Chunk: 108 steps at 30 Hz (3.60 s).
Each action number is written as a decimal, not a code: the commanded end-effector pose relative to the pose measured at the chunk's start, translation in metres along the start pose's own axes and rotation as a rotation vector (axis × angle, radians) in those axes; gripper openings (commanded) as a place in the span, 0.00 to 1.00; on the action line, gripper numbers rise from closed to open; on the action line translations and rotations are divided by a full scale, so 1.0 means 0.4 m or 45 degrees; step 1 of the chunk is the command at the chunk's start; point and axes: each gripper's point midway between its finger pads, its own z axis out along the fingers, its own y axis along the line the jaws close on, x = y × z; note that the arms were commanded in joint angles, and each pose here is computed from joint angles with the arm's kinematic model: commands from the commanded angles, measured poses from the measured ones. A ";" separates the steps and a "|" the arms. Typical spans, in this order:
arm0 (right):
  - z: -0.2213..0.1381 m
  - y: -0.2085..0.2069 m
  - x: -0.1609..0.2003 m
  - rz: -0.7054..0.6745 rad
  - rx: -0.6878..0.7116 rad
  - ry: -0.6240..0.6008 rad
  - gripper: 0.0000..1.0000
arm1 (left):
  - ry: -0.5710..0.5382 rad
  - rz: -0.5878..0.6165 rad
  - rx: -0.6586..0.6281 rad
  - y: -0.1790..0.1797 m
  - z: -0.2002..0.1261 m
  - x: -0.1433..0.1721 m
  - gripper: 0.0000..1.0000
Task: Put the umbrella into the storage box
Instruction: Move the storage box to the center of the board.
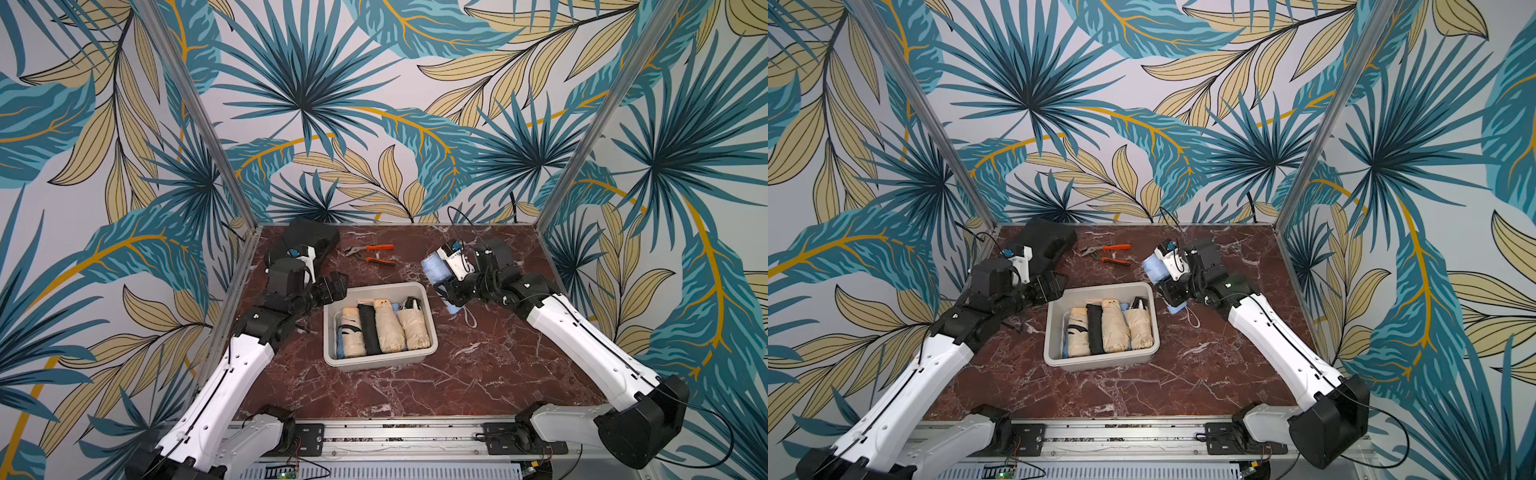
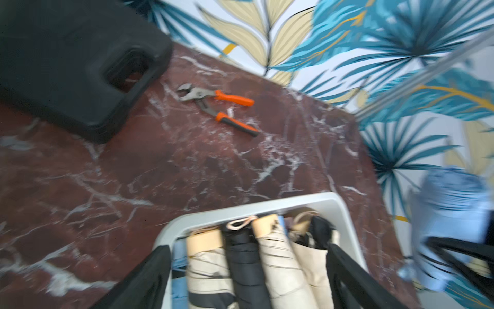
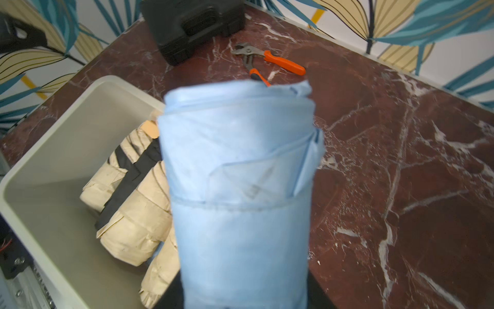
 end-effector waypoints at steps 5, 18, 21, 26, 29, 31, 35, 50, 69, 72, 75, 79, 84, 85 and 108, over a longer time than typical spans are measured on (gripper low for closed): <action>-0.042 0.146 -0.088 -0.394 -0.224 -0.141 0.37 | 0.027 -0.038 0.664 -0.254 -0.122 -0.023 1.00; -0.007 0.305 -0.166 -0.547 -0.441 -0.184 0.37 | 0.175 -0.168 0.803 -0.279 -0.105 0.043 1.00; 0.001 0.332 -0.174 -0.566 -0.475 -0.179 0.37 | 0.167 -0.185 0.809 -0.277 -0.096 0.038 1.00; 0.006 0.368 -0.185 -0.581 -0.521 -0.181 0.37 | 0.180 -0.227 0.783 -0.267 -0.069 0.036 0.90; 0.013 0.379 -0.186 -0.583 -0.534 -0.170 0.37 | 0.182 -0.237 0.760 -0.259 -0.056 0.035 0.82; 0.021 0.380 -0.188 -0.580 -0.531 -0.160 0.37 | 0.195 -0.237 0.746 -0.255 -0.048 0.038 0.74; 0.036 0.384 -0.192 -0.566 -0.531 -0.136 0.36 | 0.231 -0.208 0.679 -0.241 -0.034 0.047 0.61; 0.015 0.313 -0.234 -0.349 -0.284 -0.115 0.69 | 0.229 -0.176 0.577 -0.224 -0.022 0.032 0.11; -0.041 0.326 -0.274 0.945 -0.551 -0.524 0.84 | -0.432 -0.694 0.657 -0.135 -0.008 -0.148 0.00; 0.003 0.328 -0.286 1.085 -0.588 -0.585 0.86 | -0.459 -0.723 0.667 -0.131 -0.022 -0.153 0.00; 0.041 0.324 -0.305 1.263 -0.653 -0.658 0.86 | -0.482 -0.760 0.687 -0.126 -0.032 -0.154 0.00; 0.078 0.339 -0.341 1.381 -0.751 -0.745 0.86 | -0.505 -0.804 0.707 -0.119 -0.042 -0.152 0.00; 0.102 0.369 -0.385 1.355 -0.809 -0.805 0.85 | -0.497 -0.822 0.677 -0.103 -0.051 -0.131 0.00; 0.112 0.368 -0.383 1.370 -0.798 -0.813 0.84 | -0.504 -0.826 0.669 -0.097 -0.055 -0.128 0.00; 0.154 0.336 -0.448 1.428 -0.657 -1.017 0.20 | -0.532 -0.926 0.590 -0.028 -0.074 -0.067 0.84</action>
